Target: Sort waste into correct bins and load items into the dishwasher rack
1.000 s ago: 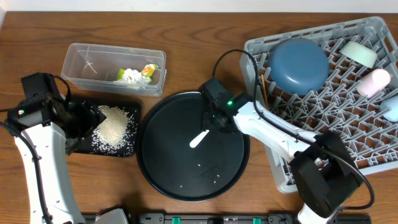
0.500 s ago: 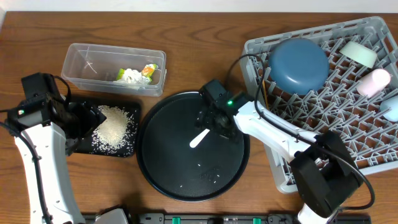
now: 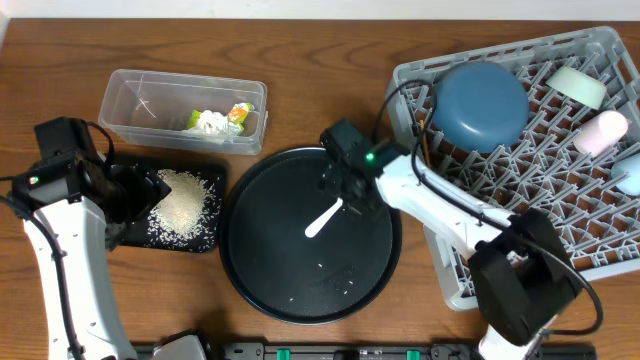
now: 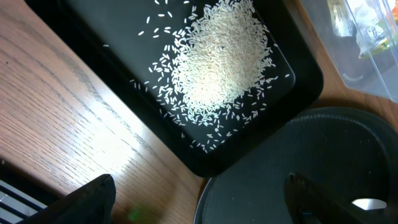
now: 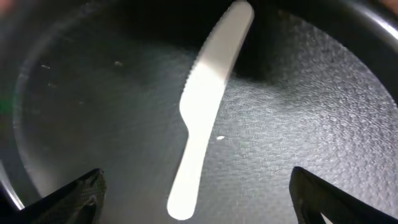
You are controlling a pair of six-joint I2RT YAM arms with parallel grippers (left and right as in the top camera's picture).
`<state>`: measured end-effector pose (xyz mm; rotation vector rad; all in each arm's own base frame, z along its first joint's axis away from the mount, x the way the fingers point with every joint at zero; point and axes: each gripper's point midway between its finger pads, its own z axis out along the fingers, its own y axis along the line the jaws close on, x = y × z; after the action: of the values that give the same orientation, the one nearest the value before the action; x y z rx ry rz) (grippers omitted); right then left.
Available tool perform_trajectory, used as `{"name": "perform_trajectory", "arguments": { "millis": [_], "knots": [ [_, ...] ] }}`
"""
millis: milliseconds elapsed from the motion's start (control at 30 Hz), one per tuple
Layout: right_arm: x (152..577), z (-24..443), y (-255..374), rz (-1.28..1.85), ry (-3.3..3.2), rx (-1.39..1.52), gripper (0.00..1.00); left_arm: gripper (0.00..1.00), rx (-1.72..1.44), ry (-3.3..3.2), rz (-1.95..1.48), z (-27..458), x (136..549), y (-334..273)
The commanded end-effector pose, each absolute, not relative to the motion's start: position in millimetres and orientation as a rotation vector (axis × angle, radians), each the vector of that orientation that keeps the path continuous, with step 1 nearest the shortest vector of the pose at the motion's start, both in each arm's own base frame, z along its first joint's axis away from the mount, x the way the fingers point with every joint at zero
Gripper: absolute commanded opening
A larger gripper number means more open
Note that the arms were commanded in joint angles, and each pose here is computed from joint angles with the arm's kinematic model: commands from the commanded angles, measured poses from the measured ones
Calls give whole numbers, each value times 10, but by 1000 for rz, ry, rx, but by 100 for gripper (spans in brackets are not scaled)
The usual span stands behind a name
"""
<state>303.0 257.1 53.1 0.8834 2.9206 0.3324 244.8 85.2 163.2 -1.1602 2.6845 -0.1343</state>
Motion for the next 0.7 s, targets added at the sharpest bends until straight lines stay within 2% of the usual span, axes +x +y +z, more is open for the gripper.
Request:
{"name": "perform_trajectory", "arguments": {
  "millis": [0, 267, 667],
  "knots": [
    [3289, 647, 2603, 318, 2916, 871, 92, 87, -1166, 2697, -115, 1602, 2417, 871],
    [3359, 743, 2692, 135, 3019, 809, 99, 88, -1167, 2698, -115, 1602, 2416, 870],
    [3148, 293, 2599, 16, 3059, 882, 99, 88, -1166, 2697, -115, 1602, 2417, 872]
  ]
}}
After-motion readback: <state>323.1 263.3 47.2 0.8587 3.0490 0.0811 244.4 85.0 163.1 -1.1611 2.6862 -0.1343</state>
